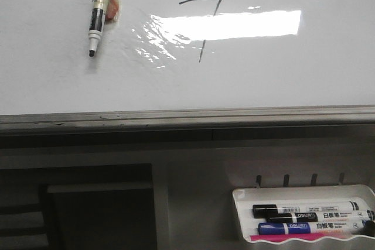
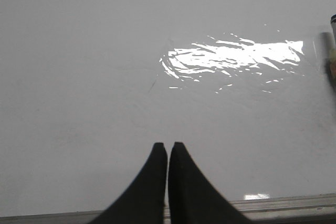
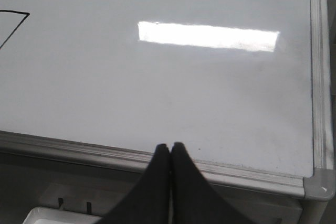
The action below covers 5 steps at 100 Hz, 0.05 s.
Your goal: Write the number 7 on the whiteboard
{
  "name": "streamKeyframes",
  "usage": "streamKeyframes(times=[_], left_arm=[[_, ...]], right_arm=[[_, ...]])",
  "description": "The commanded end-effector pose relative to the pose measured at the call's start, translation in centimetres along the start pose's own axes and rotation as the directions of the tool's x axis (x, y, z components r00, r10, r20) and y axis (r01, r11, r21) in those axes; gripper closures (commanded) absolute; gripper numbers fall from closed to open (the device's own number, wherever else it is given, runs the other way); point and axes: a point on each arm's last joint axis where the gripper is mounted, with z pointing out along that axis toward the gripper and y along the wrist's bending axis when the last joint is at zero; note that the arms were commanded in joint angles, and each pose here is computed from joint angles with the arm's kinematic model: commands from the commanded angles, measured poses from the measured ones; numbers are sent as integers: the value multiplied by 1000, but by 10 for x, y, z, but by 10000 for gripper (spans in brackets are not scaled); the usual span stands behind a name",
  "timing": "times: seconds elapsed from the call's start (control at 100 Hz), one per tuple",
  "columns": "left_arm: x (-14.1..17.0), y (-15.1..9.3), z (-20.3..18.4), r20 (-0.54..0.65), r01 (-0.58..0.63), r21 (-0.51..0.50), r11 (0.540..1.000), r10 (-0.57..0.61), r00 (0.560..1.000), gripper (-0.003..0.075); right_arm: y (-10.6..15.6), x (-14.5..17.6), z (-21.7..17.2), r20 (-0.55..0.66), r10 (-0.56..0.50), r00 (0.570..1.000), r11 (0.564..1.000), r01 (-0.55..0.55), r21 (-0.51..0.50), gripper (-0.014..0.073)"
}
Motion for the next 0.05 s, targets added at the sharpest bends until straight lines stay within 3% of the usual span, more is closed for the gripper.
streamKeyframes(times=[0.0,0.04], left_arm=[[4,1,-2,62,18,-10,1000,-17,998,741],[4,1,-2,62,18,-10,1000,-17,998,741]], right_arm=[[0,2,0,71,-10,997,1000,9,13,659],[0,2,0,71,-10,997,1000,9,13,659]])
